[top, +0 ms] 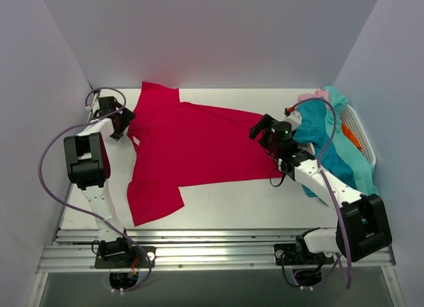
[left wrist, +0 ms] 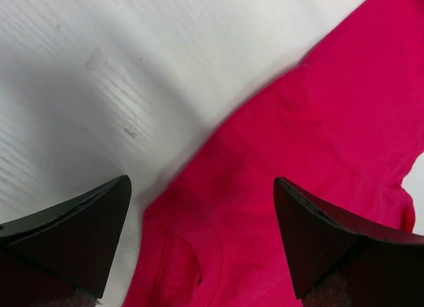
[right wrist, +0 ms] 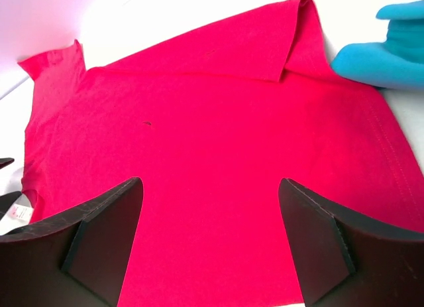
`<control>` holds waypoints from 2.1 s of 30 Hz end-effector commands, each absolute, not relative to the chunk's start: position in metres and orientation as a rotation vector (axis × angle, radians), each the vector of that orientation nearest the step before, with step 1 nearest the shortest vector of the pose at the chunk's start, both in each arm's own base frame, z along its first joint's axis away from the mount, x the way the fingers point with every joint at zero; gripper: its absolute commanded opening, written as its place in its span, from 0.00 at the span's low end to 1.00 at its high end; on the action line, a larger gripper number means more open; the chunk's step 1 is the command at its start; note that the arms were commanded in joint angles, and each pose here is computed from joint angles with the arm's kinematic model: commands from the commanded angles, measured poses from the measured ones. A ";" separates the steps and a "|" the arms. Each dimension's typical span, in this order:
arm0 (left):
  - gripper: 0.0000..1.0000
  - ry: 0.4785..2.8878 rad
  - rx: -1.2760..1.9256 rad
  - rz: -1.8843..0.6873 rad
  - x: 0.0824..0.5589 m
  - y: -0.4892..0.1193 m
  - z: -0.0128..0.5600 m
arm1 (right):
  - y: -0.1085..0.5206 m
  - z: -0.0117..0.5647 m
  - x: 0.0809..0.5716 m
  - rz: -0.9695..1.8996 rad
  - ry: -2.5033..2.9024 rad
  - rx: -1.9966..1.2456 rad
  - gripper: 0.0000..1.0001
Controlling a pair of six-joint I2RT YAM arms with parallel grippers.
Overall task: Fold and stack the t-shirts
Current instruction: Flatten the tshirt out
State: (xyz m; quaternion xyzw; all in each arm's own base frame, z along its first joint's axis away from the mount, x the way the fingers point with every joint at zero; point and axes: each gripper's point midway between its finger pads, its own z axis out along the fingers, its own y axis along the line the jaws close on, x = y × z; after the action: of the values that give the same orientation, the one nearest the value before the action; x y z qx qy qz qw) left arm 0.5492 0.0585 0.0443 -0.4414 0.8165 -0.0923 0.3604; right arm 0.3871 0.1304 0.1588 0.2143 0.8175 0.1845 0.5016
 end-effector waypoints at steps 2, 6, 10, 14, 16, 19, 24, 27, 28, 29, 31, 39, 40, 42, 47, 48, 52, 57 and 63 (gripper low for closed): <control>0.98 2.116 -1.138 -0.342 0.551 0.039 0.027 | 0.121 0.165 0.382 0.407 1.956 0.537 0.79; 0.86 2.120 -1.138 -0.357 0.553 0.032 0.020 | 0.120 0.159 0.381 0.397 1.964 0.544 0.79; 0.75 2.117 -1.119 -0.358 0.555 0.031 0.023 | 0.116 0.158 0.380 0.387 1.954 0.556 0.79; 0.34 2.136 -1.091 -0.397 0.558 0.025 0.023 | 0.115 0.155 0.381 0.375 1.960 0.557 0.78; 0.21 2.140 -1.092 -0.393 0.558 0.025 0.022 | 0.114 0.153 0.380 0.371 1.964 0.557 0.78; 0.02 2.142 -1.086 -0.389 0.559 0.025 0.024 | 0.112 0.151 0.381 0.367 1.966 0.559 0.78; 0.02 2.175 -1.031 -0.290 0.562 0.037 0.036 | 0.109 0.152 0.381 0.361 1.962 0.563 0.78; 0.02 2.202 -0.950 -0.183 0.575 0.053 0.062 | 0.107 0.153 0.382 0.357 1.956 0.566 0.78; 0.02 2.167 -0.918 -0.165 0.595 0.059 0.083 | 0.106 0.152 0.382 0.352 1.957 0.566 0.78; 0.02 2.183 -0.876 -0.131 0.600 0.063 0.087 | 0.106 0.151 0.382 0.350 1.959 0.563 0.78; 0.04 2.245 -0.894 -0.073 0.600 0.071 0.074 | 0.107 0.151 0.384 0.356 1.957 0.564 0.78; 0.94 2.283 -0.938 -0.041 0.619 0.081 0.073 | 0.101 0.148 0.386 0.343 1.960 0.576 0.81; 0.94 2.258 -0.950 -0.023 0.617 0.084 0.085 | 0.100 0.147 0.386 0.340 1.958 0.581 0.81; 0.94 2.264 -0.973 0.019 0.605 0.087 0.066 | 0.104 0.145 0.389 0.351 1.964 0.579 0.81; 0.94 2.090 -0.985 -0.010 0.581 0.091 0.114 | 0.130 0.145 0.408 0.447 1.973 0.517 0.80; 0.94 2.079 -0.991 -0.011 0.574 0.091 0.116 | 0.137 0.143 0.420 0.454 1.981 0.509 0.80; 0.94 2.027 -0.978 -0.058 0.535 0.082 0.134 | 0.159 0.134 0.453 0.500 2.006 0.477 0.78; 0.94 1.980 -0.927 -0.126 0.499 0.066 0.153 | 0.174 0.103 0.492 0.497 2.067 0.456 0.72; 0.94 1.958 -0.884 -0.134 0.458 0.059 0.155 | 0.175 0.090 0.522 0.457 2.089 0.472 0.69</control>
State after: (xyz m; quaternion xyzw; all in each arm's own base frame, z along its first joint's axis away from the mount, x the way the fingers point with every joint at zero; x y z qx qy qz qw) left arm 0.4569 0.0611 0.1391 -0.3754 0.8173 -0.0411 0.4353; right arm 0.5038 0.1775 0.0718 0.1918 0.8575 0.1837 0.4406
